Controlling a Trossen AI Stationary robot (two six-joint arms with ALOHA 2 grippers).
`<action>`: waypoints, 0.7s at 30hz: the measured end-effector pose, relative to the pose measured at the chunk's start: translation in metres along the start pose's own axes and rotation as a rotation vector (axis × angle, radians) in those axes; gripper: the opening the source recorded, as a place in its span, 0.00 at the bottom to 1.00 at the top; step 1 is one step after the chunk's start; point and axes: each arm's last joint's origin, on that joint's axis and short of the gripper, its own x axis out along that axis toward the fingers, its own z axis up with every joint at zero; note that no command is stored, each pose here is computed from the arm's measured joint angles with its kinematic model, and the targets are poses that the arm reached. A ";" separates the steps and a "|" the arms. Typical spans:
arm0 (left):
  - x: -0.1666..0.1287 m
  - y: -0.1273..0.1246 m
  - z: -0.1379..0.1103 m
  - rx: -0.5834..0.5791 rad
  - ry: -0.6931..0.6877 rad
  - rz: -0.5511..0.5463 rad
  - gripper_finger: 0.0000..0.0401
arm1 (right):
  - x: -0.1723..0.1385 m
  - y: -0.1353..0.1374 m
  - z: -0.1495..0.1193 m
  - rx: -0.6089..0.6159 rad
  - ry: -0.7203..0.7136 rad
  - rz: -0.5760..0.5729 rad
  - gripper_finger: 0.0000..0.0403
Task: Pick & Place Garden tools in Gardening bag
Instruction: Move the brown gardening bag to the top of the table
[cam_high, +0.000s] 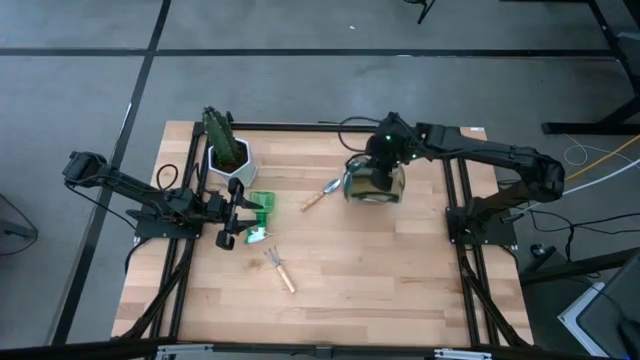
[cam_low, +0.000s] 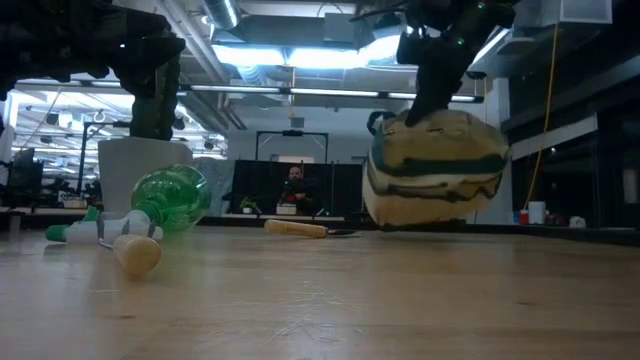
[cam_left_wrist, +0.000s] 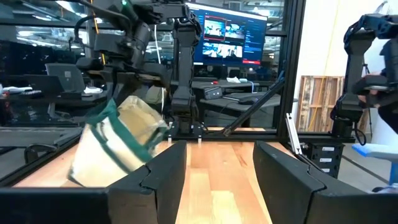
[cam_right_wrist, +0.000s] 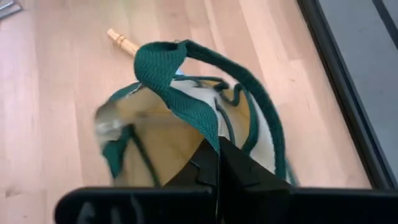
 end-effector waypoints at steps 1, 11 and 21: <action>0.000 0.000 0.000 0.000 0.000 0.000 0.45 | 0.000 -0.002 -0.001 0.004 0.003 -0.005 0.00; 0.000 0.000 0.000 0.000 0.000 0.000 0.45 | -0.001 -0.006 -0.001 -0.084 -0.004 0.025 0.00; 0.000 0.000 0.000 0.000 0.000 0.000 0.45 | -0.002 -0.017 0.002 -0.112 -0.008 -0.186 0.00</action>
